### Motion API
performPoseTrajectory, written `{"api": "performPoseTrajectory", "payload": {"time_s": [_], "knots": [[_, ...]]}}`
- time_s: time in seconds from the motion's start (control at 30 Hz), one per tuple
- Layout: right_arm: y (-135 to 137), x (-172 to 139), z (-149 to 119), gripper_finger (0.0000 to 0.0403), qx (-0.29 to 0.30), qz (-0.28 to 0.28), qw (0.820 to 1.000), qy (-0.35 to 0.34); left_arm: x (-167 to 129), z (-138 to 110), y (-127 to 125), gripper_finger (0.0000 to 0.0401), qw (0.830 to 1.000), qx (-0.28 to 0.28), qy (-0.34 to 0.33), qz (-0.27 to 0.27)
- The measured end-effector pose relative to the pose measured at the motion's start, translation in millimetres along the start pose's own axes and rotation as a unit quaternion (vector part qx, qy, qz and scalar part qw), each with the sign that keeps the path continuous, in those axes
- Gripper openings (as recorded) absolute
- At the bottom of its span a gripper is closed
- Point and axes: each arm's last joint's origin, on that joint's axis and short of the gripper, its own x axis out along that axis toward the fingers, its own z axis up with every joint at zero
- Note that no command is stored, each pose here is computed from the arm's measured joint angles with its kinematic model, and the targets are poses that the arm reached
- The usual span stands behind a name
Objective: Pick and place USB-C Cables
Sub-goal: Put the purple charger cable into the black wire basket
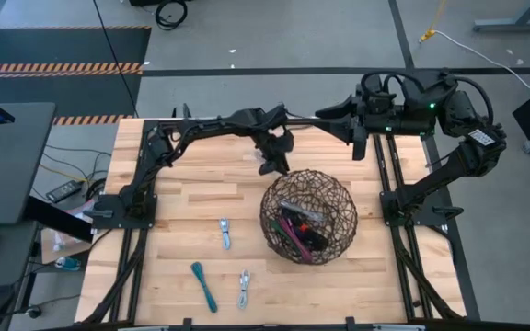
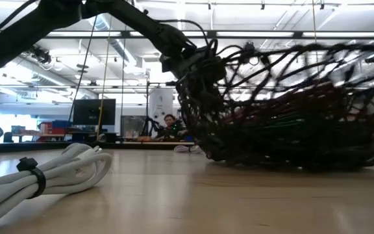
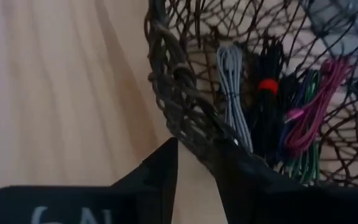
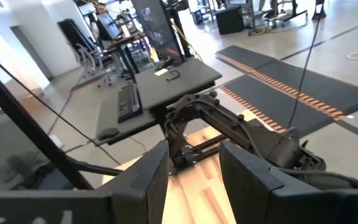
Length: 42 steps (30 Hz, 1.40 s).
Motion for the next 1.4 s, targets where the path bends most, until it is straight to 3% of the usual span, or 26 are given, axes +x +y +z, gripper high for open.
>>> {"api": "performPoseTrajectory", "payload": {"time_s": [0.1, 0.2, 0.37, 0.57, 0.7, 0.8, 0.97, 1.17, 1.4], "knots": [[0.4, 0.2, -0.1, 0.0149, 0.009, 0.006, 1.000, 0.002, 3.8, -7.5, -7.1, 0.0106, 0.998, -0.036, 0.054, 0.009], [0.7, 0.1, -0.3, 0.0149, 0.015, 0.008, 1.000, 0.003, 0.5, -19.7, -8.0, 0.0105, 0.987, -0.067, 0.134, 0.055], [3.7, -0.5, -1.5, 0.0148, 0.008, 0.018, 1.000, 0.007, -13.5, -30.7, 6.6, 0.0105, 0.972, -0.060, 0.187, 0.130], [6.8, -1.5, -2.7, 0.0149, 0.006, 0.023, 1.000, 0.008, -24.1, -32.7, 22.6, 0.0105, 0.972, -0.025, 0.170, 0.161], [7.1, -1.5, -2.6, 0.0149, 0.007, 0.023, 1.000, 0.007, -11.7, -42.1, 30.0, 0.0105, 0.967, 0.002, 0.200, 0.160], [7.0, -1.6, -2.4, 0.0148, 0.010, 0.023, 1.000, 0.006, -3.3, -43.5, 23.1, 0.0105, 0.952, 0.059, 0.252, 0.161], [7.0, -1.6, -2.5, 0.0149, 0.010, 0.023, 1.000, 0.007, 6.4, -33.9, 14.7, 0.0105, 0.938, 0.141, 0.266, 0.170], [7.0, -1.6, -2.6, 0.0149, 0.014, 0.023, 1.000, 0.007, 8.1, -25.2, 20.0, 0.0105, 0.932, 0.166, 0.241, 0.213], [7.0, -1.6, -2.6, 0.0149, 0.016, 0.023, 1.000, 0.007, 8.5, -25.7, 19.1, 0.0105, 0.931, 0.176, 0.245, 0.206]]}}
